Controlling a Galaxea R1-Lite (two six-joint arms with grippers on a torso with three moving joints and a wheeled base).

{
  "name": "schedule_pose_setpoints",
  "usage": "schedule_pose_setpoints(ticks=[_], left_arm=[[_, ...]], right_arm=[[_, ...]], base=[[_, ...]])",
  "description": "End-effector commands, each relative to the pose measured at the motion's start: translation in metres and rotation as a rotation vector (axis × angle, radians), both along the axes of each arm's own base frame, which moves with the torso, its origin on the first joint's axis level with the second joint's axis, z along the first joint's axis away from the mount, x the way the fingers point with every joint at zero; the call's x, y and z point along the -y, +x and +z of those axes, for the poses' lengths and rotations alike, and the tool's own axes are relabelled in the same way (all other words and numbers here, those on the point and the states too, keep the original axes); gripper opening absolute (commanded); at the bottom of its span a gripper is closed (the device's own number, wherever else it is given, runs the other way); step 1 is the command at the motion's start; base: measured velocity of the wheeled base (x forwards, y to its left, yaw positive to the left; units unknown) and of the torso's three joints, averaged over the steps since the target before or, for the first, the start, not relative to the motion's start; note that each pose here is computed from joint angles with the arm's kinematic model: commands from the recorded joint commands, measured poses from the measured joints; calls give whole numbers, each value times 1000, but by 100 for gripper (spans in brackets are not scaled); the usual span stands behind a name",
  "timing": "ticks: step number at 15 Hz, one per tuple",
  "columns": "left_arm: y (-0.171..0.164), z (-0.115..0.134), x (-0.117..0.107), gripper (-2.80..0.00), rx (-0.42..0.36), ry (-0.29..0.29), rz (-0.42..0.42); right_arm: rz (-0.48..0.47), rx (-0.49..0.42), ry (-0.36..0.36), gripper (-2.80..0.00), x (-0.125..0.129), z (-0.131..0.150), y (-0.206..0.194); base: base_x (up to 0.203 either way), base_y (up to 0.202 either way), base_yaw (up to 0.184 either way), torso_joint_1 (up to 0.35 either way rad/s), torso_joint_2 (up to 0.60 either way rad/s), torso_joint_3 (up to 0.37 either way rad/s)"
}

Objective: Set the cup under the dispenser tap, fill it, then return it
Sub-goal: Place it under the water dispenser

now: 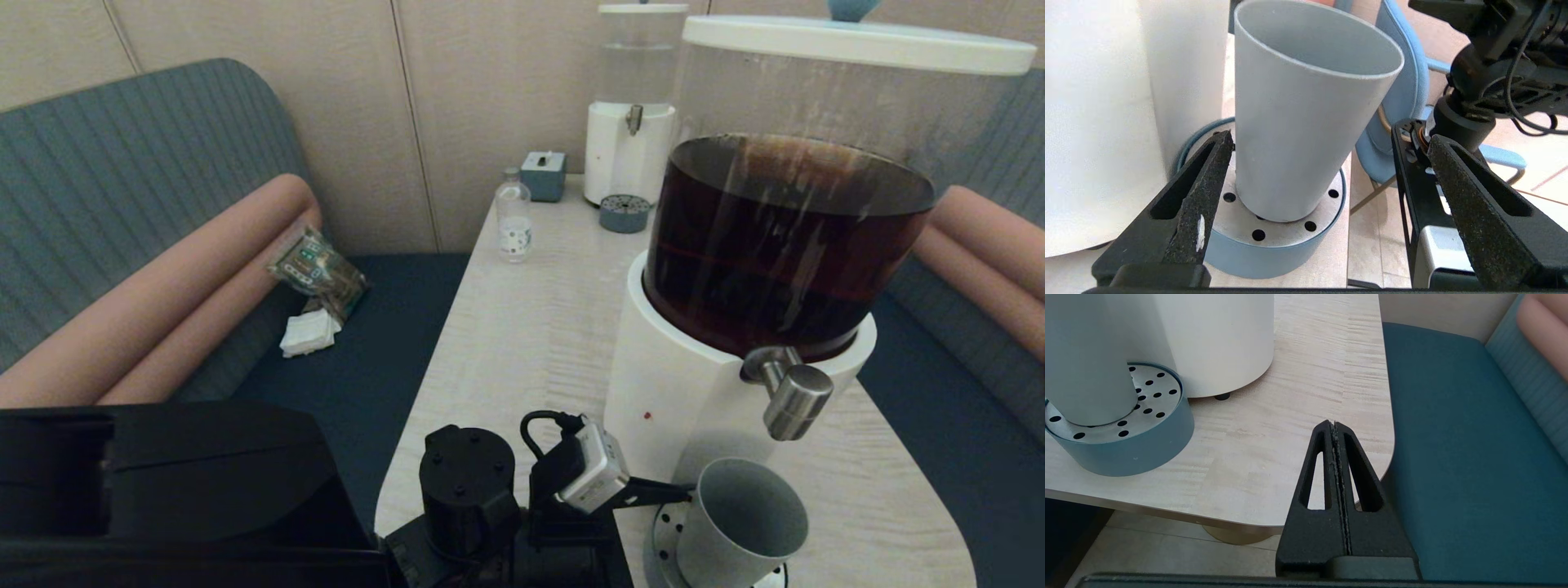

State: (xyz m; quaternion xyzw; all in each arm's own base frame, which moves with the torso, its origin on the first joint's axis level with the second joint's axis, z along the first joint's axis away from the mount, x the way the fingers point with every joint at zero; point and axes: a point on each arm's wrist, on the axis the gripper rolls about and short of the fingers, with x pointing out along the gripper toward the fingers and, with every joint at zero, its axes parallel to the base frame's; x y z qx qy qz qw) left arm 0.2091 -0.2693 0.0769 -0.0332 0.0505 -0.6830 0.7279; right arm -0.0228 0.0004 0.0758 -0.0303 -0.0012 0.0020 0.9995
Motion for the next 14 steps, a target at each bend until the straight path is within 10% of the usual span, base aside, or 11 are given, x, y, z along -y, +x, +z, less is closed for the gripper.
schedule_pose_setpoints(ticks=[1,12,13,14], left_arm=[[-1,3,-2,0,6,-9,7],[-3,10,-45,0,-19,18,117],[-6,12,-48,-280,-18,18,117],[-10,15,-50,-280,-17,16,113]], right_arm=[[0,-7,-1,-280,0,-3,1],[0,-7,-1,-280,0,-3,1],[0,-7,-1,-280,0,-3,1],[0,-7,-1,-280,0,-3,1]], base=[[0,0,0,0,0,0],[0,0,0,0,0,0],[0,0,0,0,0,0],[0,0,0,0,0,0]])
